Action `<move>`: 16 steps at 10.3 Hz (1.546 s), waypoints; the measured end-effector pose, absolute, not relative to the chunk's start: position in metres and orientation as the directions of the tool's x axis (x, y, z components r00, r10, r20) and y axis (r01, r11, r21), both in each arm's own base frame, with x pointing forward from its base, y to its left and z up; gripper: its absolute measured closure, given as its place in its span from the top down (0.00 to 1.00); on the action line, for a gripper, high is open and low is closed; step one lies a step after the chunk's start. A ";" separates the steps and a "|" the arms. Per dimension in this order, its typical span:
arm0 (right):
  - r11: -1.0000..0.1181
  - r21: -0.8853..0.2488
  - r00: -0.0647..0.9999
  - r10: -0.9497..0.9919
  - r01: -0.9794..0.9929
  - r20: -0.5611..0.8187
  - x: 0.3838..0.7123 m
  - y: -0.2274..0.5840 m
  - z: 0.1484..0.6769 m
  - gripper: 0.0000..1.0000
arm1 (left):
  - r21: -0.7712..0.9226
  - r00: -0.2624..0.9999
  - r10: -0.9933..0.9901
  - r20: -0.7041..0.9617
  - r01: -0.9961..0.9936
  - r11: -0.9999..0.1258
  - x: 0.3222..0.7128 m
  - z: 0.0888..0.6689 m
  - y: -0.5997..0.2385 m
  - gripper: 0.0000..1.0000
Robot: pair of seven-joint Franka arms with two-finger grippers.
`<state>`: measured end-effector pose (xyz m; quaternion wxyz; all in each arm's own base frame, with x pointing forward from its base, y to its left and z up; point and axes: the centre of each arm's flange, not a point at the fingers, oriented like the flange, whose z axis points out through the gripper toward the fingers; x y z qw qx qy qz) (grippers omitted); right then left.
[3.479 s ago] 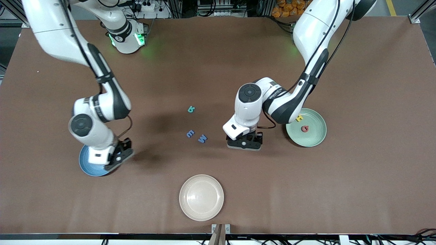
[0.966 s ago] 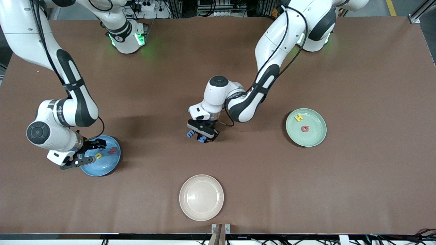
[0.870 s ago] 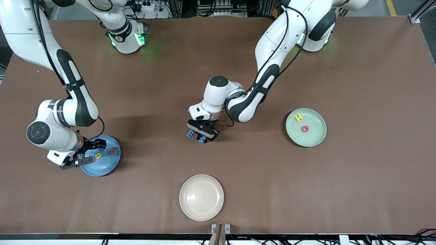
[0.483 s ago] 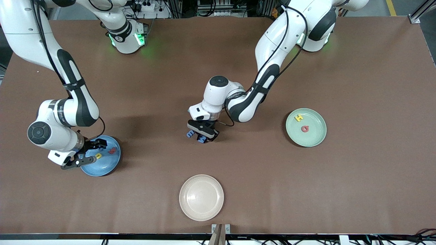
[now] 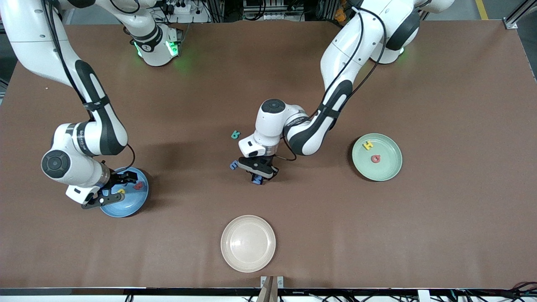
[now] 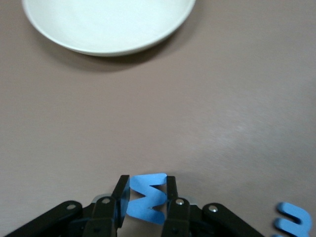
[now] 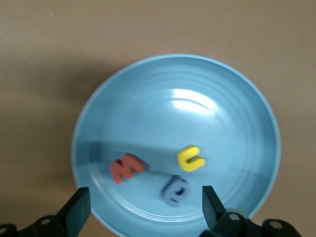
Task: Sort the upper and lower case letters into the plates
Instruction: 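Carry the blue M toward the green plate while the right gripper returns, then drop the blue M on the green plate while the right gripper lowers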
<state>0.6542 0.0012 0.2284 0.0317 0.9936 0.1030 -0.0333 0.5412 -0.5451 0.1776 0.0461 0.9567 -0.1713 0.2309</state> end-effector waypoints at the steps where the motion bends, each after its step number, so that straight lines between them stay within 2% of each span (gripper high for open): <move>1: -0.986 0.061 0.986 0.153 0.157 -0.069 0.653 0.027 0.228 1.00 | -0.016 0.846 -0.299 0.442 -0.326 -0.945 0.547 0.185 -0.539 0.34; 5: -0.999 0.044 0.997 -0.030 -0.026 -0.075 0.639 0.128 0.227 1.00 | -0.115 0.918 -0.314 0.242 -0.294 -0.949 0.595 0.245 -0.468 0.34; 7: -0.989 0.040 0.988 -0.142 -0.139 -0.063 0.631 0.176 0.230 1.00 | -0.110 0.934 -0.328 0.145 -0.314 -0.943 0.628 0.274 -0.385 0.34; 9: -0.960 0.009 0.959 -0.280 -0.279 -0.044 0.618 0.232 0.235 1.00 | -0.065 0.943 -0.325 0.071 -0.321 -0.945 0.643 0.280 -0.281 0.34; 10: -0.937 -0.009 0.937 -0.348 -0.349 -0.036 0.609 0.261 0.237 1.00 | -0.034 0.950 -0.309 0.034 -0.308 -0.951 0.637 0.279 -0.234 0.34; 12: -0.884 -0.019 0.884 -0.466 -0.467 -0.031 0.595 0.298 0.234 1.00 | 0.033 0.960 -0.276 -0.040 -0.275 -0.961 0.600 0.272 -0.174 0.34; 14: -0.828 -0.041 0.829 -0.559 -0.560 -0.025 0.584 0.324 0.219 1.00 | 0.055 0.959 -0.262 -0.107 -0.258 -0.965 0.559 0.257 -0.138 0.34; 16: -0.768 -0.056 0.770 -0.637 -0.638 -0.029 0.569 0.352 0.204 1.00 | 0.050 0.954 -0.273 -0.125 -0.269 -0.962 0.542 0.244 -0.130 0.34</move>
